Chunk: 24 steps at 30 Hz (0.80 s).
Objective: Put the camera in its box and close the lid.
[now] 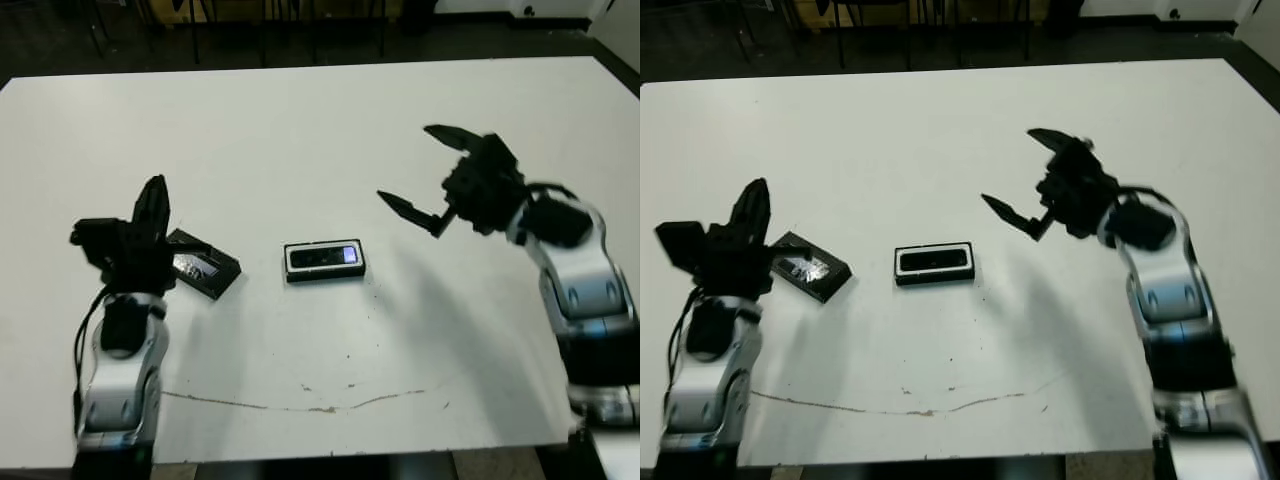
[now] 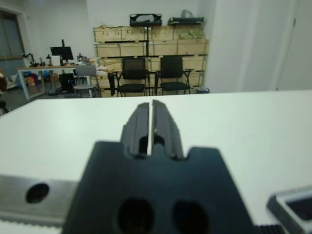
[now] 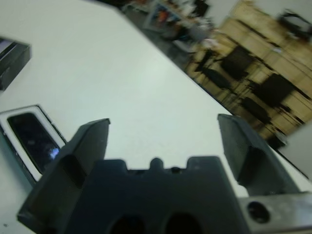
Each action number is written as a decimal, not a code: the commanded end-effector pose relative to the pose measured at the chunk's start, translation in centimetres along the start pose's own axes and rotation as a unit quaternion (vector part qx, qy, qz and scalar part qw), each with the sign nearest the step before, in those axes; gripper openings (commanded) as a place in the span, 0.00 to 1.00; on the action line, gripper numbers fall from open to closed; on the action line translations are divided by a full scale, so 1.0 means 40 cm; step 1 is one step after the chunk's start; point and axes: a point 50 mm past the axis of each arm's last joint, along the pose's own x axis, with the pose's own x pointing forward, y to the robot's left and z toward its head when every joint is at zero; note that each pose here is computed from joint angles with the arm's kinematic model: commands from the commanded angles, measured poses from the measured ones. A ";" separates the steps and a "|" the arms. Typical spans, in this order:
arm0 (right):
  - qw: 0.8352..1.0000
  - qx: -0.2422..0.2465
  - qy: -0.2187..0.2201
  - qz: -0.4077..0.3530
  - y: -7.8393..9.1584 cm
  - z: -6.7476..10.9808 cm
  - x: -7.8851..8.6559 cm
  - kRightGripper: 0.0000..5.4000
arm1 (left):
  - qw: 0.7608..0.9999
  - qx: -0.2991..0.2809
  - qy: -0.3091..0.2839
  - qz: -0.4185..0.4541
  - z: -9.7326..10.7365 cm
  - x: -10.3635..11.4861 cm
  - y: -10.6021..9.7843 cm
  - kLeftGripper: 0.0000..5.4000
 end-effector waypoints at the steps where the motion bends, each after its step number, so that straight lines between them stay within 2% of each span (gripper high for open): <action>1: 1.000 0.016 0.010 -0.019 0.008 -0.028 -0.048 0.71 | 0.999 0.021 0.031 -0.023 0.032 -0.054 0.040 0.00; 5: 0.998 0.045 0.014 -0.034 0.012 -0.042 -0.082 0.57 | 0.995 0.052 0.052 -0.061 0.094 -0.107 0.092 0.00; 11: 0.996 0.067 0.014 -0.051 0.013 -0.044 -0.089 0.37 | 0.977 0.068 0.138 -0.147 0.147 -0.135 0.143 0.00; 13: 0.997 0.060 0.012 -0.055 0.013 -0.037 -0.088 0.30 | 0.959 0.090 0.192 -0.189 0.143 -0.125 0.164 0.00; 17: 0.996 0.069 0.004 -0.059 0.011 -0.029 -0.089 0.16 | 0.905 0.157 0.283 -0.276 0.107 -0.089 0.201 0.00; 21: 0.996 0.069 -0.003 -0.061 0.005 -0.026 -0.091 0.02 | 0.871 0.181 0.331 -0.313 0.055 -0.055 0.217 0.00; 24: 0.996 0.068 -0.008 -0.061 0.000 -0.025 -0.093 0.00 | 0.854 0.186 0.361 -0.326 0.025 -0.033 0.209 0.00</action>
